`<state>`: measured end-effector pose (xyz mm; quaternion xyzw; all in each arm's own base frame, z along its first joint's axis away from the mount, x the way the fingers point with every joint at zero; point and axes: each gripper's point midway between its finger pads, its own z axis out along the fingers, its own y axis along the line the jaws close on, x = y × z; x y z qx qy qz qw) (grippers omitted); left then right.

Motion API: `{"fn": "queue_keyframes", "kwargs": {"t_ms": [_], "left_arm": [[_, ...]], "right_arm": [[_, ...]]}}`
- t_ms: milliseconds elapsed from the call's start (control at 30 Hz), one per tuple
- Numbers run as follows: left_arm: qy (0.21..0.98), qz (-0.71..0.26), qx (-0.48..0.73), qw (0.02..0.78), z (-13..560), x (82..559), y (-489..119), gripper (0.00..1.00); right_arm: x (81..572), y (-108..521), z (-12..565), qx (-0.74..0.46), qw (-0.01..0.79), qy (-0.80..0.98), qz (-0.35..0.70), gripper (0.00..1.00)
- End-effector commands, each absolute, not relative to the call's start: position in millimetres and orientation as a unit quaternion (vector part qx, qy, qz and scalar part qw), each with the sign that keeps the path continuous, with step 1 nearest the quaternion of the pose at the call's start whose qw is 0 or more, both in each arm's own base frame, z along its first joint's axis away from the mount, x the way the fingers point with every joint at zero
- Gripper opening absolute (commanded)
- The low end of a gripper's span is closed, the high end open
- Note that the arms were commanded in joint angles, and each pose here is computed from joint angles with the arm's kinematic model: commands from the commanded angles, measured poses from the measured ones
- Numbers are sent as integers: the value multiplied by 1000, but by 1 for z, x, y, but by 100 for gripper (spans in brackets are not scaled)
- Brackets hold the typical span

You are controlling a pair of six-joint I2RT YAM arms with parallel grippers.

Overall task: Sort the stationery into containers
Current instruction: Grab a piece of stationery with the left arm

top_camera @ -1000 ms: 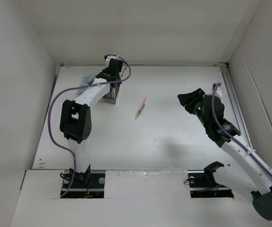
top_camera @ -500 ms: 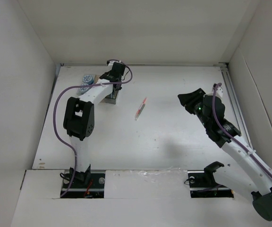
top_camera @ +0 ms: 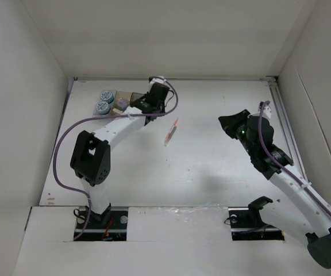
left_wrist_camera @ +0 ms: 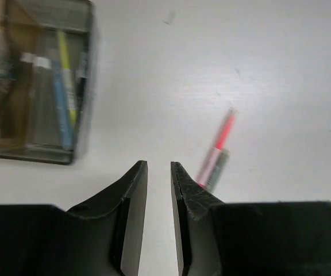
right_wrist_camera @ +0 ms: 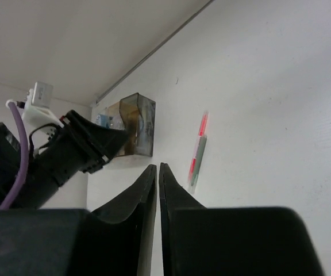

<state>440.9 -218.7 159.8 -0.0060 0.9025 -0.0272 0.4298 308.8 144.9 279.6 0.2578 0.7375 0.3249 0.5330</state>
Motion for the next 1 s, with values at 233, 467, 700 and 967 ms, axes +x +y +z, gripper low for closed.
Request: {"fn": "queue_keyframes", "kwargs": {"t_ms": [233,467,700,967], "left_arm": [[921,-86,63,375,81,374,-290,18],[922,-81,58,374,65,372,-286,18],[918,-68,49,387,67,381,-285,15],[919,-17,48,390,53,389,-273,13]], "right_arm": [[310,143,312,260,560,708,343,20],[311,146,309,257,556,712,344,22],[312,146,305,254,555,716,338,20],[311,149,305,248,551,718,344,19]]}}
